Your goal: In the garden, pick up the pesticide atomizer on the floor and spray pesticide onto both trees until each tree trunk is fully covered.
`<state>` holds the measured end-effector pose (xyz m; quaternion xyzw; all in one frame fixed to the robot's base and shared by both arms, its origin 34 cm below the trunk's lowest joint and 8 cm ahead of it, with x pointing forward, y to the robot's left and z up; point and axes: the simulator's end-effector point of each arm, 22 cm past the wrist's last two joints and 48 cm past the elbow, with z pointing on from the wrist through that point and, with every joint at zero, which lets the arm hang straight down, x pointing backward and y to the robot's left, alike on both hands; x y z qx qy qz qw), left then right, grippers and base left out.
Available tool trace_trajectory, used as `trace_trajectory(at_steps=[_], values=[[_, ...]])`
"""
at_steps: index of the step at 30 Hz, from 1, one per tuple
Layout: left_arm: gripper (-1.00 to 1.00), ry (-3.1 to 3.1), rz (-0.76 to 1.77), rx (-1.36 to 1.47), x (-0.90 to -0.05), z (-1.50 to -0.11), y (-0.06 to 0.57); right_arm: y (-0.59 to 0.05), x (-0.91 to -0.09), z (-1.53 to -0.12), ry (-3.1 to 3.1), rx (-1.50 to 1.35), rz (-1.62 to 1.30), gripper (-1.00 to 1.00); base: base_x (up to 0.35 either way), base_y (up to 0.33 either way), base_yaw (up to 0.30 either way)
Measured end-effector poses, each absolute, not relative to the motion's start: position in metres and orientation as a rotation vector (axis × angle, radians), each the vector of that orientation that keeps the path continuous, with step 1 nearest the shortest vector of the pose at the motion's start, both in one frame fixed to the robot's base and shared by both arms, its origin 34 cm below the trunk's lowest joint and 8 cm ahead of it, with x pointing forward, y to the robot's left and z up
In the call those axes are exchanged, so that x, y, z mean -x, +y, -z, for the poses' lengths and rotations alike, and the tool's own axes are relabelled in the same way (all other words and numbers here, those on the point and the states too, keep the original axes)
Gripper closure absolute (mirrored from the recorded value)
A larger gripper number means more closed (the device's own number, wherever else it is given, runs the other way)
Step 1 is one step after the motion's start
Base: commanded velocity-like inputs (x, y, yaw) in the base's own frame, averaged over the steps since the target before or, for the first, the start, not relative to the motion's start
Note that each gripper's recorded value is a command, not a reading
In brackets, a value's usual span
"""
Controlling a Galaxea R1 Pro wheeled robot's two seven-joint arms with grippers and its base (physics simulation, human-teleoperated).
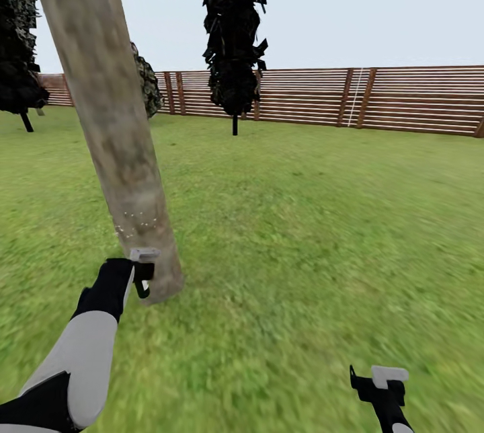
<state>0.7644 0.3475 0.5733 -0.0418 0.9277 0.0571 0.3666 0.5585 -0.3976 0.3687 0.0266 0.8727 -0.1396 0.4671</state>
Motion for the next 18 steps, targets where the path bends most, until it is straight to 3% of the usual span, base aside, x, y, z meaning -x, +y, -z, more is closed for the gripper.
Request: trace_trajectory(at_steps=[10, 18], values=[[1.00, 2.418, -0.245, 0.209, -0.730, -0.550, 0.423, -0.398, -0.558, -0.368, 2.142, -0.065, 0.343, -1.00, 0.009, -0.006, 0.000], [1.00, 2.484, -0.119, 0.153, -0.725, -0.516, 0.351, -0.397, -0.558, -0.368, 2.142, -0.065, 0.342, -1.00, 0.000, 0.000, 0.000]])
